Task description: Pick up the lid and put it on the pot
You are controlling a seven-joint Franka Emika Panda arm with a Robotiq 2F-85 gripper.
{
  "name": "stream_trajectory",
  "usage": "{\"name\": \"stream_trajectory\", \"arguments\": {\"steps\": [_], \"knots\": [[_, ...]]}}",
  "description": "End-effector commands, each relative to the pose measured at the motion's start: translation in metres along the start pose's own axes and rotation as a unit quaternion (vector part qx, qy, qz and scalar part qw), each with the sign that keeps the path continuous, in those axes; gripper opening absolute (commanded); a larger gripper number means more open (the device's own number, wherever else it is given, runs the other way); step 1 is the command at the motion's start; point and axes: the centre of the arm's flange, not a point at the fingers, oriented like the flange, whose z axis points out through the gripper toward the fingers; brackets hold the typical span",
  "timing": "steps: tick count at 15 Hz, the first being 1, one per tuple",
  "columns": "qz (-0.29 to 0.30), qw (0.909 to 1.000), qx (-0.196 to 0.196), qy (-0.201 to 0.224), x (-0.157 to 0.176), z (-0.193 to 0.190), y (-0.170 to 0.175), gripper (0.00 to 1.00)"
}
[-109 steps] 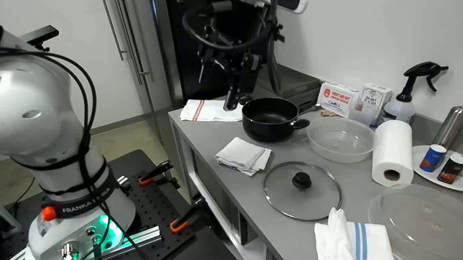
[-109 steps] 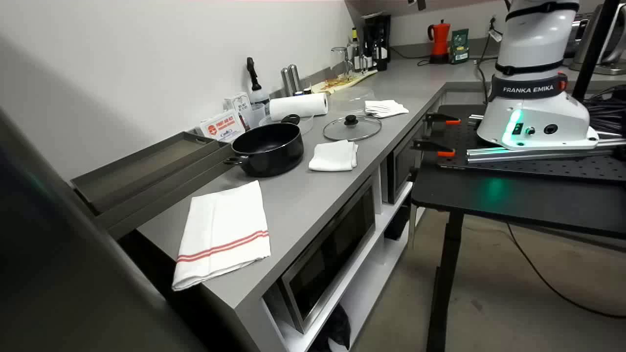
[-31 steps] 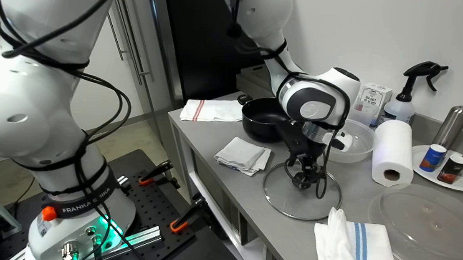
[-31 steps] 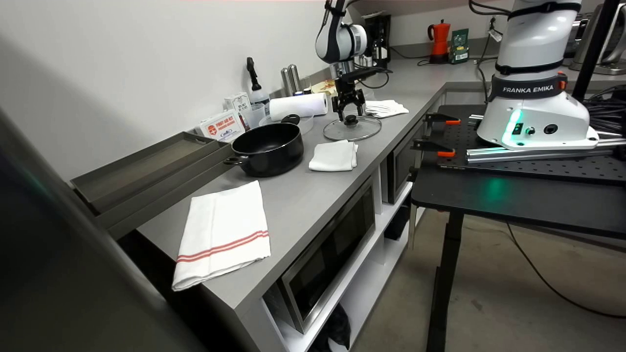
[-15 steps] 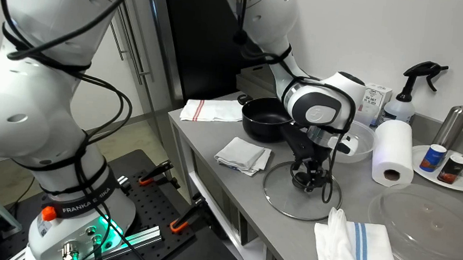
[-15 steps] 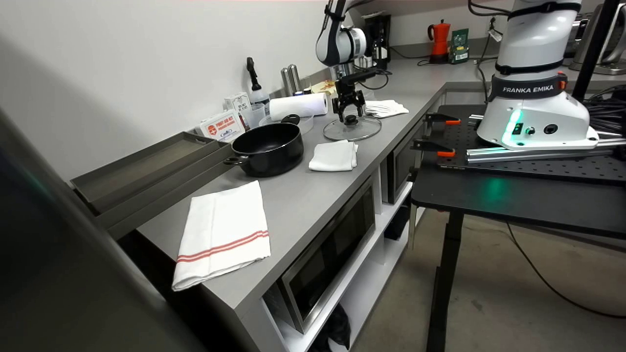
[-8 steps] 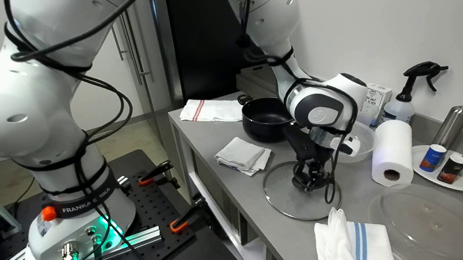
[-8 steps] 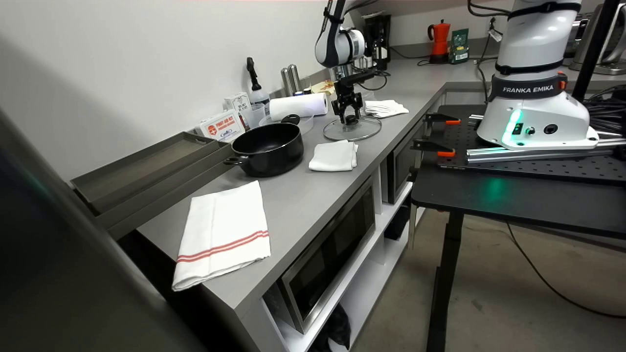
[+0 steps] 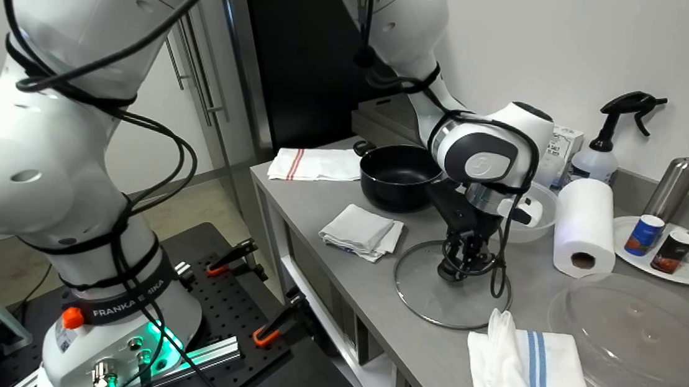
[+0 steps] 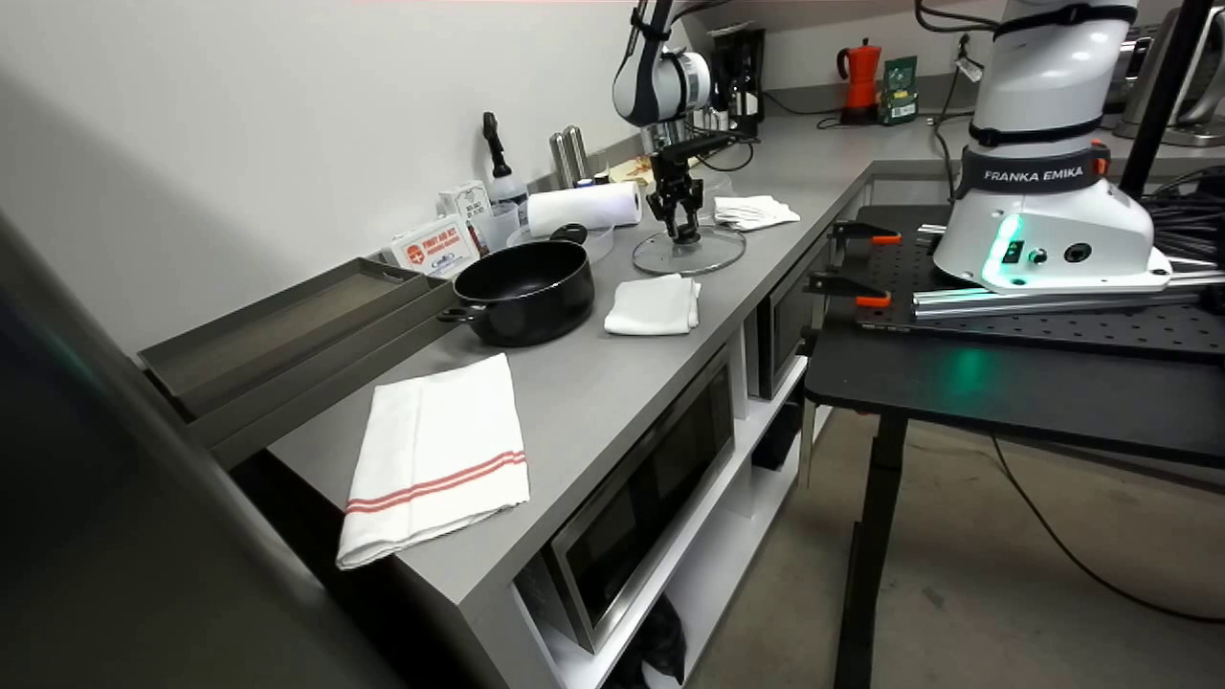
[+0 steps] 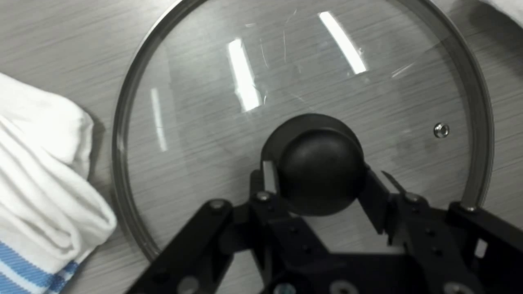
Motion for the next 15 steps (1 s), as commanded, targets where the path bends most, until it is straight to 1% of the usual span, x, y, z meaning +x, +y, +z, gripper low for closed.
{"name": "stream_trajectory", "arguments": {"steps": [1,3,7,12,15], "knots": [[0.001,1.0,-0.006,-0.004,0.001,0.002,-0.001,0.26],[0.0,1.0,-0.007,-0.002,-0.001,-0.002,-0.001,0.26],[-0.01,0.9999,-0.008,0.011,-0.019,-0.03,0.003,0.26],[-0.035,0.9984,-0.026,0.037,-0.049,-0.082,0.007,0.26],[-0.057,0.9961,-0.038,0.055,-0.064,-0.115,0.005,0.26]]}}
